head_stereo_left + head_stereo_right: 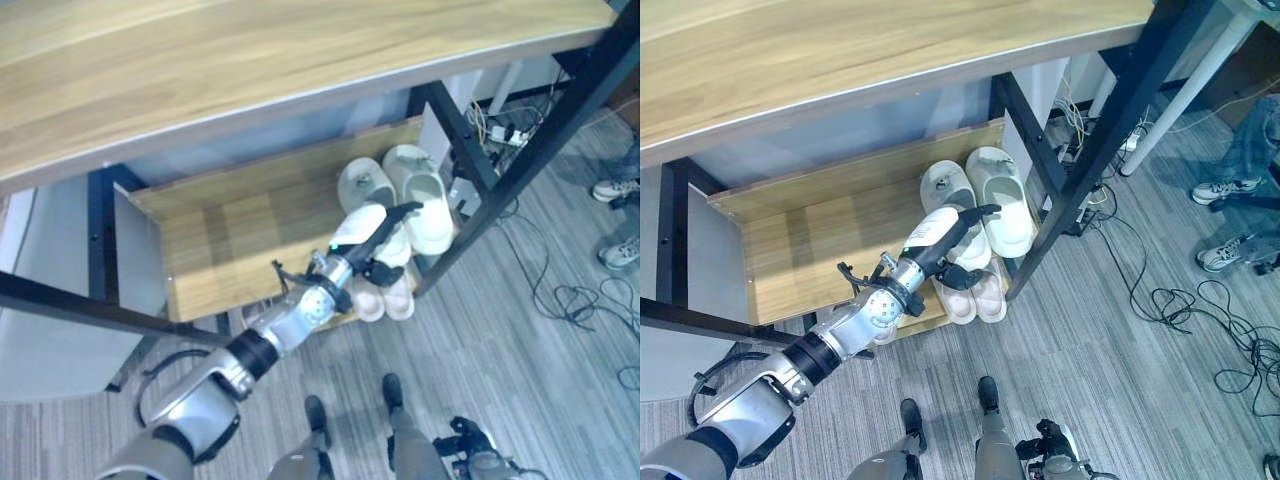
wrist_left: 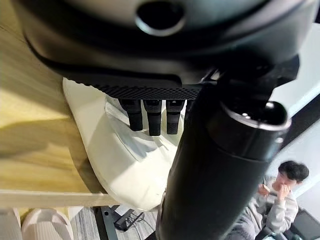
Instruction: Arrange the slippers neatly on the shoe rack.
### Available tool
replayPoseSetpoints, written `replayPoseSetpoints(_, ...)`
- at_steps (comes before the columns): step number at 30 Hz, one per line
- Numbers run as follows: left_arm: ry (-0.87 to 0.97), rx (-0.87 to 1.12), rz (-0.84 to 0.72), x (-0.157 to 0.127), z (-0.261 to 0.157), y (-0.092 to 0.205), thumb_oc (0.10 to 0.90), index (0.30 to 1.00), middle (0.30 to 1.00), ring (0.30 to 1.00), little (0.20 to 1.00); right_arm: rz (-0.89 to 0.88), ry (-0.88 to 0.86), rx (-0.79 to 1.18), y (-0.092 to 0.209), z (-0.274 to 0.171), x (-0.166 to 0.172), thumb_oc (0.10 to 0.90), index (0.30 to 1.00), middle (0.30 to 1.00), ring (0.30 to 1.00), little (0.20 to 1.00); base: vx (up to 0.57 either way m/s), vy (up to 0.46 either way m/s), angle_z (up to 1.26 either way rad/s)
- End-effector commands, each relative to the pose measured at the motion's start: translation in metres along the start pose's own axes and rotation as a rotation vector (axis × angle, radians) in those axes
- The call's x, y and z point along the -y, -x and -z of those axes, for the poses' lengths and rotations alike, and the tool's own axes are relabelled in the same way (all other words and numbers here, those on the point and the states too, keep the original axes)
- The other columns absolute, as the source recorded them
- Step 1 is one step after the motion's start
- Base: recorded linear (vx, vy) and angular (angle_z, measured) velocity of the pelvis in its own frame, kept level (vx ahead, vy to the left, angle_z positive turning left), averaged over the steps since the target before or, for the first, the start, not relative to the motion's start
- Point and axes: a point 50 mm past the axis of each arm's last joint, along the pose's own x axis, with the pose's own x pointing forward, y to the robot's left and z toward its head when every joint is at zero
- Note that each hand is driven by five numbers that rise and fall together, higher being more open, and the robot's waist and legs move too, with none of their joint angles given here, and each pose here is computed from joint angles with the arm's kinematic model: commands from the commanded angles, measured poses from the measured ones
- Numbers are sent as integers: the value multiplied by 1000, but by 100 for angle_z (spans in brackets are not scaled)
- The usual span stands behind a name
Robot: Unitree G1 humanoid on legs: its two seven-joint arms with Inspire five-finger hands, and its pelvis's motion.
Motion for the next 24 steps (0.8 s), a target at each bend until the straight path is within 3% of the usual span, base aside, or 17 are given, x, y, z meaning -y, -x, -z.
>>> replayPoseSetpoints(1,-71,101,-144,-43,-31,-40,800,900,900,900,900,50,46,15,-3,0,21,800,900,900,900,900,31,2,-11)
replayPoseSetpoints(9,4,155,-184,-52,-36,-27,800,900,900,900,900,54,-16,-30,0,15,20,800,900,900,900,900,12,-4,-1)
replayPoseSetpoints(24,107,189,-121,-41,-38,-13,800,900,900,900,900,12,-30,-96,4,33,9,800,900,900,900,900,9,-5,4)
